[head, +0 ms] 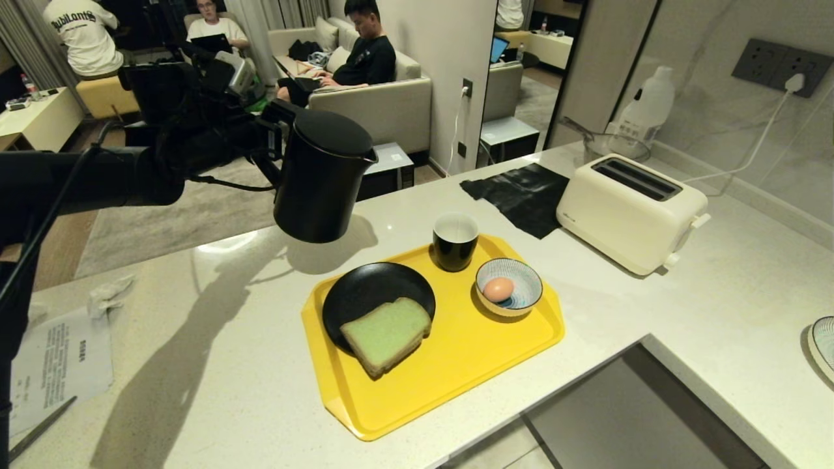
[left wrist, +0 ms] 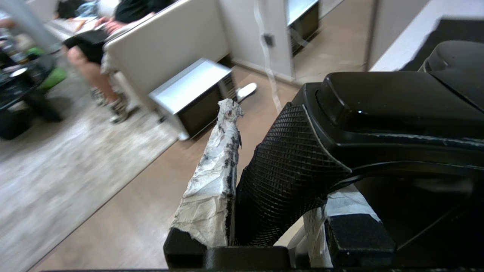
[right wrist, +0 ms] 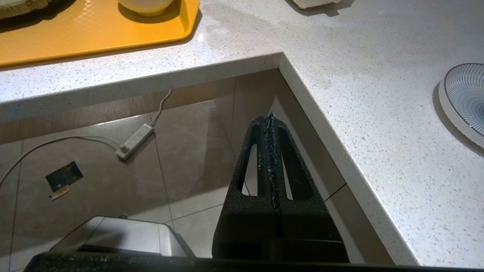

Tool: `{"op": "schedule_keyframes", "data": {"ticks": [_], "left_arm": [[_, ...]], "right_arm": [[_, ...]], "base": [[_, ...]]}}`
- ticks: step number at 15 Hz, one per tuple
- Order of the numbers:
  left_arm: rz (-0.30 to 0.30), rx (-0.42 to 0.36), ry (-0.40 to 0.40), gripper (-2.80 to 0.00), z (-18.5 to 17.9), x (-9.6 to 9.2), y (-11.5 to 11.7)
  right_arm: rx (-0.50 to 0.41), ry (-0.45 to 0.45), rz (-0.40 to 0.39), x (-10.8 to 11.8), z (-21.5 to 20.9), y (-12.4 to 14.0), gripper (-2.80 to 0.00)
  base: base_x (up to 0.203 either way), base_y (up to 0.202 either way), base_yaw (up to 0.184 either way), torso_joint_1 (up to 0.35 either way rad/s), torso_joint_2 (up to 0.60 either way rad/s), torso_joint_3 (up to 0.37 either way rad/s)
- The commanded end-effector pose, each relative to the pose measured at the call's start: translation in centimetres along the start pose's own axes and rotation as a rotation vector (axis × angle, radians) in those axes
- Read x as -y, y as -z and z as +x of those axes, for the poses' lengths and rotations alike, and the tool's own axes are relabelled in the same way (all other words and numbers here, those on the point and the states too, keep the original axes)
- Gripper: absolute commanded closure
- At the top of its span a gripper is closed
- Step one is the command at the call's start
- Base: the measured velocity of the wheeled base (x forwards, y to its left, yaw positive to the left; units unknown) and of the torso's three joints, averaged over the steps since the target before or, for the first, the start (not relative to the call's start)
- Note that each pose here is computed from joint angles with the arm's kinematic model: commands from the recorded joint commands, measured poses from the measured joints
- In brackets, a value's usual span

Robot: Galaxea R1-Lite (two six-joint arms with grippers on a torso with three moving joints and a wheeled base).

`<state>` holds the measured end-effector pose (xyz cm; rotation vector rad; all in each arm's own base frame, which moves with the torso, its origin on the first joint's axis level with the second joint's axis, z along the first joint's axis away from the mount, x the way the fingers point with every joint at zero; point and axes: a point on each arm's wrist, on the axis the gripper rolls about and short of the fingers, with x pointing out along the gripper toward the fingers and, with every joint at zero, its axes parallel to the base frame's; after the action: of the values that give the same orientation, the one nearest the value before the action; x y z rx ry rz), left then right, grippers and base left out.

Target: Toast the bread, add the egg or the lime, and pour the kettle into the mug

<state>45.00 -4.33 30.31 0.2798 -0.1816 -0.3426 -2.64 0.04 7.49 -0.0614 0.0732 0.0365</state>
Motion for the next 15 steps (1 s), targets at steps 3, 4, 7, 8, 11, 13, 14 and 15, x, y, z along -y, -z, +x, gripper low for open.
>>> {"op": "schedule_keyframes", "data": {"ticks": [3,4,7,8,11,13,14,15], "left_arm": [[0.037,-0.029,-0.020,0.00,1.1,1.7,1.0],[0.038,-0.037,-0.030,0.00,1.4,2.2,1.2],[0.038,-0.028,-0.036,0.00,1.9,3.7,0.9],[0.039,-0.027,-0.041,0.00,1.9,4.0,0.8],[0.071,-0.037,-0.065,0.00,2.4,4.7,1.3],[0.087,-0.026,-0.075,0.00,2.8,5.1,1.6],[0.090,-0.030,-0.081,0.00,2.8,5.2,1.6],[0.098,-0.034,-0.083,0.00,2.9,5.4,1.7]], "right_arm": [[-0.001,-0.001,-0.001,0.0,0.0,0.0,0.00],[-0.001,-0.001,-0.002,0.0,0.0,0.0,0.00],[-0.001,-0.001,-0.001,0.0,0.0,0.0,0.00],[-0.002,-0.001,-0.001,0.0,0.0,0.0,0.00],[-0.001,-0.001,-0.001,0.0,0.0,0.0,0.00],[-0.001,-0.001,-0.002,0.0,0.0,0.0,0.00],[-0.001,-0.001,-0.001,0.0,0.0,0.0,0.00],[-0.002,-0.001,-0.001,0.0,0.0,0.0,0.00]], "base": [[0.000,0.000,0.000,0.000,0.00,0.000],[0.000,0.000,0.000,0.000,0.00,0.000],[0.000,0.000,0.000,0.000,0.00,0.000],[0.000,0.000,0.000,0.000,0.00,0.000],[0.000,0.000,0.000,0.000,0.00,0.000],[0.000,0.000,0.000,0.000,0.00,0.000],[0.000,0.000,0.000,0.000,0.00,0.000],[0.000,0.000,0.000,0.000,0.00,0.000]]}}
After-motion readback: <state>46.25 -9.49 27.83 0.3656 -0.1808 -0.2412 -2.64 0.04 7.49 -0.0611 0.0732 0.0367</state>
